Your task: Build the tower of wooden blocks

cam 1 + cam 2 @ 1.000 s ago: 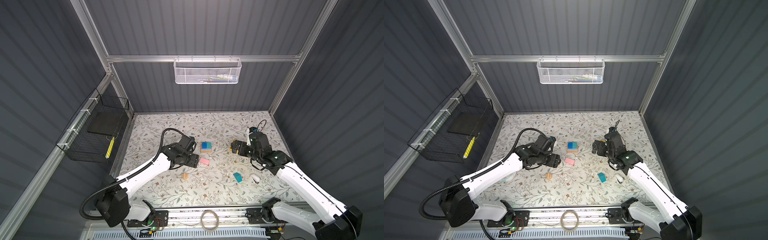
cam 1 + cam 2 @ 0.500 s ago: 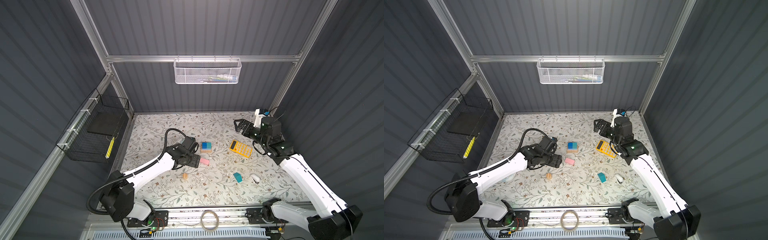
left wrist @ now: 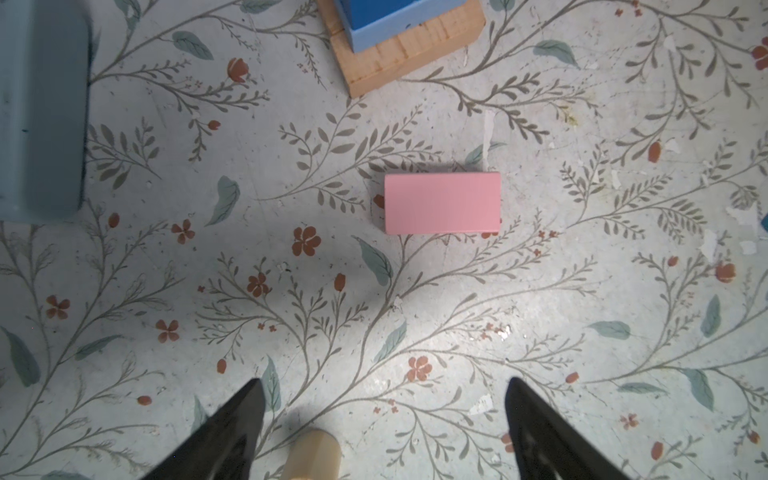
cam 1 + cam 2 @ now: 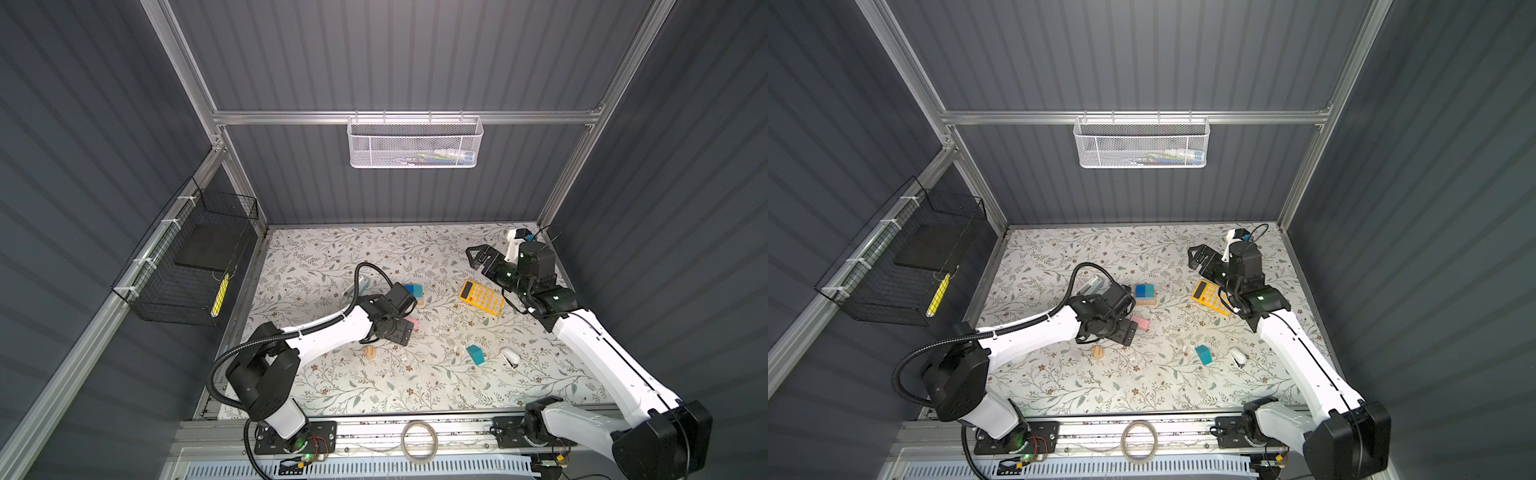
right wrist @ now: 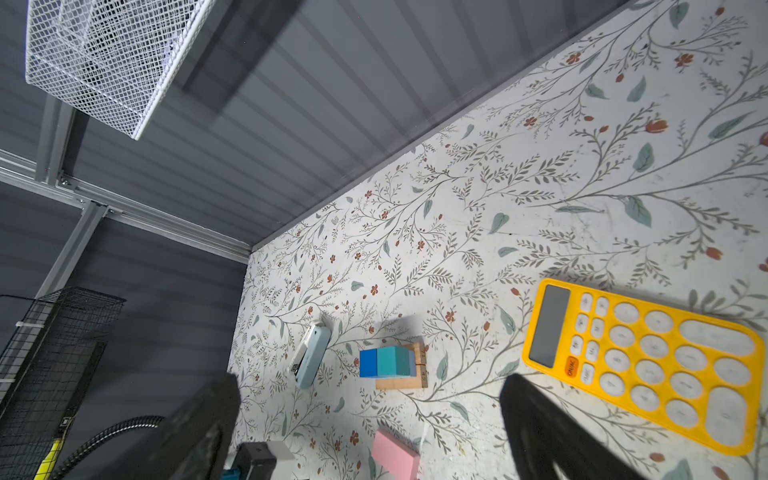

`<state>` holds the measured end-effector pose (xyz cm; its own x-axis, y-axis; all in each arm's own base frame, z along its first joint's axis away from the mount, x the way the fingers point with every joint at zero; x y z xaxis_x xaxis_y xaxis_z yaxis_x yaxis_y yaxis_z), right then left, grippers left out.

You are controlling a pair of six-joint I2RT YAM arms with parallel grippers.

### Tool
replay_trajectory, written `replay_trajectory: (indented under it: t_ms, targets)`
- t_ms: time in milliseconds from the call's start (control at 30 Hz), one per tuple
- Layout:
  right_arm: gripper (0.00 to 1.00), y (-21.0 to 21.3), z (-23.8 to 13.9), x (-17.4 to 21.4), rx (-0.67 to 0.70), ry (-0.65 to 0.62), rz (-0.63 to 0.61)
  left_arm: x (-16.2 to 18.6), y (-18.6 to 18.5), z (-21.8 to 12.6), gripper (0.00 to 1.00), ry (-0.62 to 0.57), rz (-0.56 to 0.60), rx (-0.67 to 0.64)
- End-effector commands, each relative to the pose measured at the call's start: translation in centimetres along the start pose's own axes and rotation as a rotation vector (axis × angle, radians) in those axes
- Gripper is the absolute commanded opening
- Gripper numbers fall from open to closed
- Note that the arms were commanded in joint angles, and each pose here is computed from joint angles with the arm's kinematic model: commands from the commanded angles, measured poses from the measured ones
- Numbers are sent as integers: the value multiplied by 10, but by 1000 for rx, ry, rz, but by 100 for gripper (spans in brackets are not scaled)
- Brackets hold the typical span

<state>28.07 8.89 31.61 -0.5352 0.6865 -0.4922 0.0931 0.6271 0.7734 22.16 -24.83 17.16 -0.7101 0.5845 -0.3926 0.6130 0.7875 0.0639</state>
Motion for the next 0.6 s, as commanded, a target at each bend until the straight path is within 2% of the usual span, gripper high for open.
replay_trajectory:
  t_ms: [0, 200, 567]
  targets:
    - [99, -1, -3, -2, -24, -14, 16, -15, -4, -1, 92, -36, -35, -19]
    - [99, -6, -2, -3, -16, -19, 22, -24, -18, 5, 94, -110, -52, -18]
    - [99, -10, -1, -4, -24, -7, 35, -32, -28, 28, 93, -82, -54, -68]
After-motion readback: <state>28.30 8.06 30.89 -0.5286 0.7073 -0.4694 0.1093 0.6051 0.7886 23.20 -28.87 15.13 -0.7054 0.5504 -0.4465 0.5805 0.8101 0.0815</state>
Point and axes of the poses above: each gripper's point midway between its finger pads, its own z axis out along the fingers, its own y axis along the line the jaws close on, x = y × z, the point moved 10 cm from there along -z, back along the fingers, and after that the axes turned 12 degrees about z, right-handed, at the moved point
